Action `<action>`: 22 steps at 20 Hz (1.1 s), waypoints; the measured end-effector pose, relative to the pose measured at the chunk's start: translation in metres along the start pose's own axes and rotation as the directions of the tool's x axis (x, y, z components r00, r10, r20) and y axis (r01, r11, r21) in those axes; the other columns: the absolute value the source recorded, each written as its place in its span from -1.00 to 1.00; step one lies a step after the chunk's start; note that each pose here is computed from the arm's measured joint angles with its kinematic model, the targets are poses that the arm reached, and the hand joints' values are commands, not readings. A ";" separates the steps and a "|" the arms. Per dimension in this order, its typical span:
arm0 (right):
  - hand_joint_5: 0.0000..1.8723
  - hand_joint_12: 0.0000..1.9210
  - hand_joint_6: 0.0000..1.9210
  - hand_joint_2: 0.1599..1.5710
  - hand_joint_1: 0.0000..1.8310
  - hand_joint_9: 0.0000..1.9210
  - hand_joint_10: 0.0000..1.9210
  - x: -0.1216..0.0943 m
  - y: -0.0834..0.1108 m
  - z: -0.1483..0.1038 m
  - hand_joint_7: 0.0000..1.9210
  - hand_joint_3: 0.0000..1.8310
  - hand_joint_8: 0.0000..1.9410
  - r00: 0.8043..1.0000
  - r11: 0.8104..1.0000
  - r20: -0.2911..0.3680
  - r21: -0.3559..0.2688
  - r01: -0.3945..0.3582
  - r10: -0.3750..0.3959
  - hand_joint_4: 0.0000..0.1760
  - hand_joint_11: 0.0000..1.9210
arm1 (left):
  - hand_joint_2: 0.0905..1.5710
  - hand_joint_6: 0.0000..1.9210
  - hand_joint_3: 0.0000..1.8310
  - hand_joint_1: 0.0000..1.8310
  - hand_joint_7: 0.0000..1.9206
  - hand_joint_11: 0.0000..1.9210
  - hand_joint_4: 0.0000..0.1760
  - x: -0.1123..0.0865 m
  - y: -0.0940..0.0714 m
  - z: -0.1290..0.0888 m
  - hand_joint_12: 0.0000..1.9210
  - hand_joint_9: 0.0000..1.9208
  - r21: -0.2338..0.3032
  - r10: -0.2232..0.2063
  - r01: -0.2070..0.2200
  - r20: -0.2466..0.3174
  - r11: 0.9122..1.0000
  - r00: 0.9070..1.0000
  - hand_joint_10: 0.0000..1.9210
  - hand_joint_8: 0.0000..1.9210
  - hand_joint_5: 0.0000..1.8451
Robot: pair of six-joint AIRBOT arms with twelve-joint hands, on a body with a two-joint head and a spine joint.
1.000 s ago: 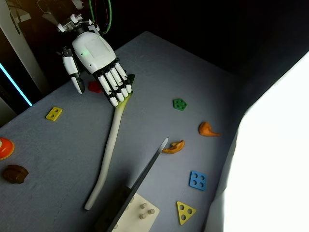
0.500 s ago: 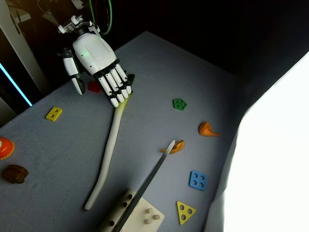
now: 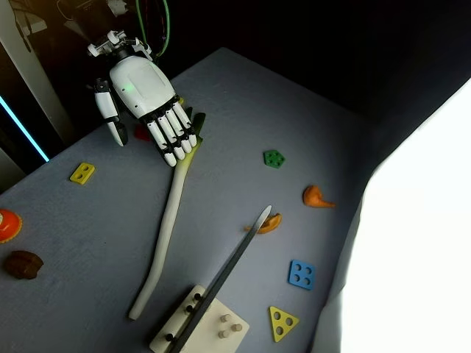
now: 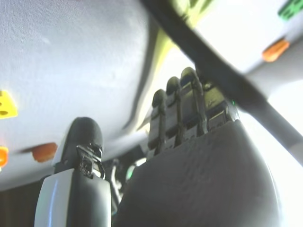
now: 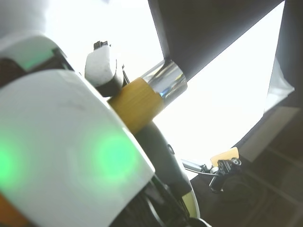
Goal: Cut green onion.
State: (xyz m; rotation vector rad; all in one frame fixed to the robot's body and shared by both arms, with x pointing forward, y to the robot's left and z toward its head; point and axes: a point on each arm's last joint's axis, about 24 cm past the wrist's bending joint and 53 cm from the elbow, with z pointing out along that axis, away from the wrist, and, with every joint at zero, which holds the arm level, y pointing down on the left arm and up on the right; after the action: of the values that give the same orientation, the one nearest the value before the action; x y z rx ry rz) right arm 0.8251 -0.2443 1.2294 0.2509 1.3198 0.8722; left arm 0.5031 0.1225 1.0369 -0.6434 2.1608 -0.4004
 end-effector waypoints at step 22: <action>0.35 1.00 1.00 -0.15 0.76 0.68 1.00 -0.018 0.081 -0.055 0.62 -0.06 1.00 0.985 0.985 0.080 0.090 0.148 -0.155 1.00 0.73 | 0.67 -1.00 -1.00 -0.99 -0.87 -1.00 -0.88 0.012 0.022 0.004 -0.55 -0.88 -0.045 -0.023 0.023 -0.001 0.999 1.000 -1.00 -1.00 -0.88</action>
State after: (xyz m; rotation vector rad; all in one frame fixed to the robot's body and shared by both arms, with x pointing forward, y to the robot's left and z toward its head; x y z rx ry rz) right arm 0.7417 -0.2190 1.2778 0.2479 1.2786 0.6711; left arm 0.4929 0.1330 1.0162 -0.6939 2.1704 -0.3654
